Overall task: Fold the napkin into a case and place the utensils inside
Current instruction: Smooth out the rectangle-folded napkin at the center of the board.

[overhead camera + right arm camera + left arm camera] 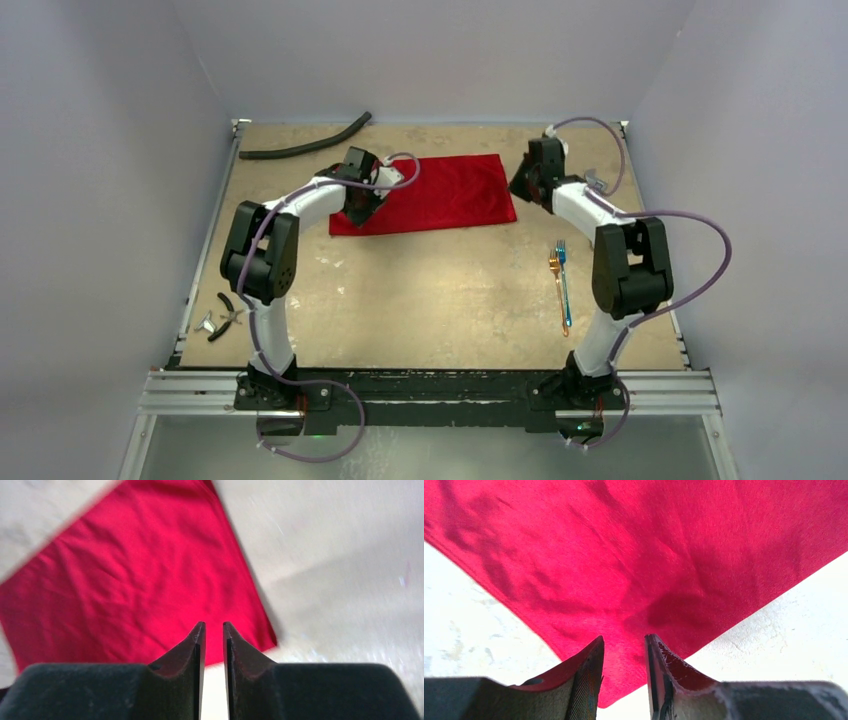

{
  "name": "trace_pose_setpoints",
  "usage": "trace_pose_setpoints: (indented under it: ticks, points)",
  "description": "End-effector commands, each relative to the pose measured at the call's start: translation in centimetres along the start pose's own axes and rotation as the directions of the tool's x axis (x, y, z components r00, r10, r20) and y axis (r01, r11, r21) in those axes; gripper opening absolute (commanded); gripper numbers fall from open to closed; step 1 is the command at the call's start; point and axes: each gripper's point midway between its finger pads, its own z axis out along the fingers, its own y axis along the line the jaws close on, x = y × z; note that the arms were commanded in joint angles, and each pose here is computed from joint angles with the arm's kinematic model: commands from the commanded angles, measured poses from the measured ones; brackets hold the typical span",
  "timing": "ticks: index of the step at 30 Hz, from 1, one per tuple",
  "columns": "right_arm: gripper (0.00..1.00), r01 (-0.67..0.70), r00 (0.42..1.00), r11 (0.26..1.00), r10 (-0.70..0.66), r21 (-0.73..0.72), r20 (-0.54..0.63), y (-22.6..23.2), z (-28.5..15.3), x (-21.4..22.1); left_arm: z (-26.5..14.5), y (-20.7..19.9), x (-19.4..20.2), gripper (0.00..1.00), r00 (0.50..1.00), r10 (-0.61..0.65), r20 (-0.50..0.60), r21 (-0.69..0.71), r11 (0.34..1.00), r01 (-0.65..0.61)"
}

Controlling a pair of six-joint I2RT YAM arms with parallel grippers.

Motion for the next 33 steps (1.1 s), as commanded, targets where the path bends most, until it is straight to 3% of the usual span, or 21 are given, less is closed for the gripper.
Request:
trace_pose_setpoints:
  ticks: [1, 5, 11, 18, 33]
  points:
    - [0.25, 0.0, 0.995, 0.988, 0.015, -0.154, 0.097, 6.3, -0.5, -6.6, -4.0, 2.4, -5.0, 0.35, 0.995, -0.013, 0.101, -0.02, 1.0, 0.015]
    - [0.26, 0.011, 0.997, 0.965, 0.011, -0.26, 0.081, 9.8, 2.7, -8.2, -5.0, 3.8, -7.8, 0.38, 0.986, -0.034, 0.16, -0.038, 0.998, 0.041]
    - [0.19, -0.096, 0.995, 0.935, 0.082, -0.342, -0.053, 11.7, 7.3, -6.9, -0.8, 3.7, -6.8, 0.37, 0.993, -0.058, 0.1, -0.051, 0.997, 0.063]
    - [0.18, -0.107, 0.994, 0.947, 0.1, -0.302, -0.039, 11.0, 10.1, -7.3, 2.4, 3.6, -4.8, 0.37, 0.999, -0.03, 0.04, -0.089, 0.995, 0.033]
    - [0.2, -0.098, 0.994, 0.989, 0.092, -0.109, -0.057, 4.5, 11.8, -4.1, 3.1, 2.1, -2.4, 0.37, 1.0, 0.016, 0.019, -0.067, 0.998, -0.014]
